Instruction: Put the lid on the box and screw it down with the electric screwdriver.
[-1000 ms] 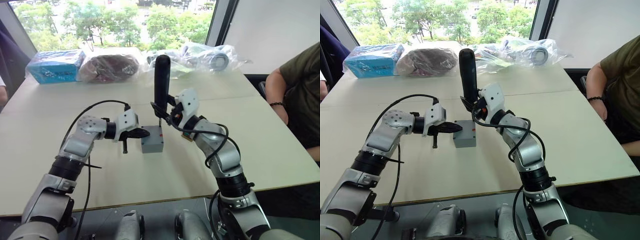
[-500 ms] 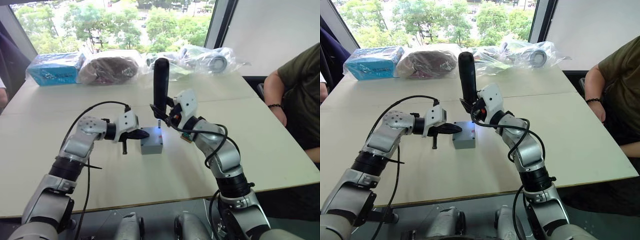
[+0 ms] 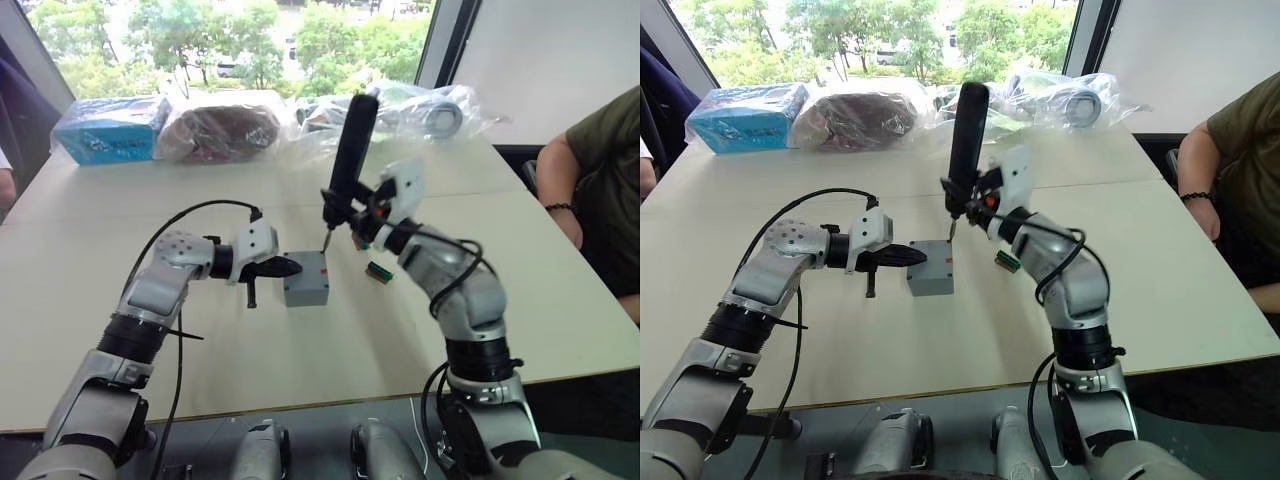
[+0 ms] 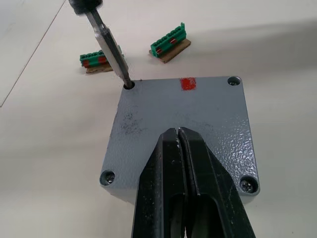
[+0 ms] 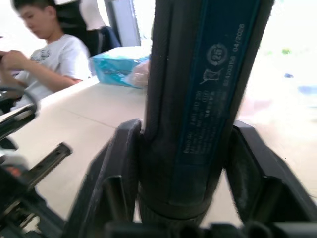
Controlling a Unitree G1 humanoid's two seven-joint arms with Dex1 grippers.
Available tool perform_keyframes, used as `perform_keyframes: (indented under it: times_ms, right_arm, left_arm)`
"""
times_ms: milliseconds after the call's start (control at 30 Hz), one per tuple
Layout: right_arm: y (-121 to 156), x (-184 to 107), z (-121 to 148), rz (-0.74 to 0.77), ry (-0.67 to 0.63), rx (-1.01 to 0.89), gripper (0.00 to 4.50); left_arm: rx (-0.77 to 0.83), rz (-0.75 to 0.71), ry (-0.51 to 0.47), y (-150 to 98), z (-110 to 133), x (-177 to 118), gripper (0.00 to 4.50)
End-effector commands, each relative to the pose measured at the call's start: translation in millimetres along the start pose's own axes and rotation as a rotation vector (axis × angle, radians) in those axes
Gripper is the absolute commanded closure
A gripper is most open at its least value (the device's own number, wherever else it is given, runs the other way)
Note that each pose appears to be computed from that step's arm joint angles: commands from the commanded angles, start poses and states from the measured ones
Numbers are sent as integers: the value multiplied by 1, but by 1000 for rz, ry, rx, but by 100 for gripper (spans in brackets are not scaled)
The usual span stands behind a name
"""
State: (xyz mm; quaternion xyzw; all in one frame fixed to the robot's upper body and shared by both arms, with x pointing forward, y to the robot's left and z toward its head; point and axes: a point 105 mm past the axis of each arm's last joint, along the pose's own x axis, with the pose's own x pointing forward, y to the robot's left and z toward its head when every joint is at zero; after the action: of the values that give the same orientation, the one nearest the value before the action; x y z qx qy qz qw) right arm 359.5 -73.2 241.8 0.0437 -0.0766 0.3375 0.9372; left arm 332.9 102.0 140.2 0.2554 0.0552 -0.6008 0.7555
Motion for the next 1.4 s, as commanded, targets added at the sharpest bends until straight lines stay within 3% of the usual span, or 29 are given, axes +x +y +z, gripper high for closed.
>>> perform_keyframes:
  times_ms: [33,133,300,433,600,1000,1067,1100,1167,1233,1400]
  right_arm:
    - [0,-15,50,14,-26,-82,260]
    - [-29,-25,46,-106,142,-87,260]
    - [-72,-55,19,-262,562,-125,260]
    - [-101,-75,5,-387,758,-122,260]
    - [-119,-95,-30,-434,998,-39,260]
    - [-136,-104,-86,-454,1175,62,260]
    - [-136,-104,-87,-455,1178,74,163]
    - [-137,-103,-87,-452,1171,72,151]
    - [-139,-101,-81,-447,1144,63,65]
    - [-140,-97,-70,-433,1106,18,10]
    - [-136,-89,-22,-369,978,-167,10]
  left_arm:
    - [76,4,-72,2,33,-10,450]
    - [112,4,-121,2,55,-17,450]
    - [141,-4,-191,0,84,-28,450]
    - [143,-15,-236,-4,98,-33,450]
    - [145,-8,-247,-6,104,-39,450]
    - [142,24,-241,-6,109,-47,450]
    - [135,27,-240,-6,108,-47,450]
    - [129,30,-237,-6,108,-47,450]
    - [117,36,-226,-6,105,-47,450]
    - [106,46,-214,-5,102,-49,450]
    - [76,110,-154,2,88,-60,450]
